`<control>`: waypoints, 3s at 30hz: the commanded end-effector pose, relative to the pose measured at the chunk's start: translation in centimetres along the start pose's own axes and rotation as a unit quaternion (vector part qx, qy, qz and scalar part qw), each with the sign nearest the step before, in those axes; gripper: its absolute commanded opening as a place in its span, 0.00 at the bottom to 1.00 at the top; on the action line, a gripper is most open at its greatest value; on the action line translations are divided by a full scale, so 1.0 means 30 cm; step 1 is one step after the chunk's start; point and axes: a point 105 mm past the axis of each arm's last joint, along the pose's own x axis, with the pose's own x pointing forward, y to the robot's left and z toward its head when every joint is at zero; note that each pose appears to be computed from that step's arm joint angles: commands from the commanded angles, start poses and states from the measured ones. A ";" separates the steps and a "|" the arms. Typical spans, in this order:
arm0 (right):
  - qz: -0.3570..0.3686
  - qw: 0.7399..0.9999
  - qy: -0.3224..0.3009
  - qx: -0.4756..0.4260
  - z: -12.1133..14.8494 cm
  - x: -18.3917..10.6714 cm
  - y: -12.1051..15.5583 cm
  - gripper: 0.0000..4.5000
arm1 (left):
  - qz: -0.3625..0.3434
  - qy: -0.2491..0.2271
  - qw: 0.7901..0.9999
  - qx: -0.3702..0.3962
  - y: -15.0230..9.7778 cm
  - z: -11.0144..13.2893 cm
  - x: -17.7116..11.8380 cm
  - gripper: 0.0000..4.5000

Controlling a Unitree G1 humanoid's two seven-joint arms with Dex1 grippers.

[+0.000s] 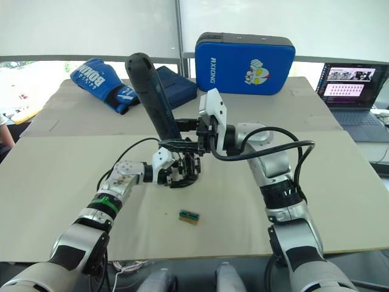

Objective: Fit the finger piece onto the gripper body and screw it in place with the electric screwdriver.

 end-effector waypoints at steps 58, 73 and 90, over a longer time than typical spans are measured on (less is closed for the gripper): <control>-0.011 1.000 -0.019 -0.019 0.087 -0.008 -0.086 0.43 | -0.005 0.029 0.999 0.028 -0.024 -0.074 -0.051 0.51; 0.081 0.990 -0.107 -0.051 0.322 0.001 0.008 0.43 | 0.013 0.044 0.999 0.022 0.002 -0.087 -0.054 0.51; 0.183 0.981 -0.054 0.044 0.159 -0.064 0.228 0.43 | -0.108 0.083 0.985 0.109 -0.069 -0.034 -0.305 1.00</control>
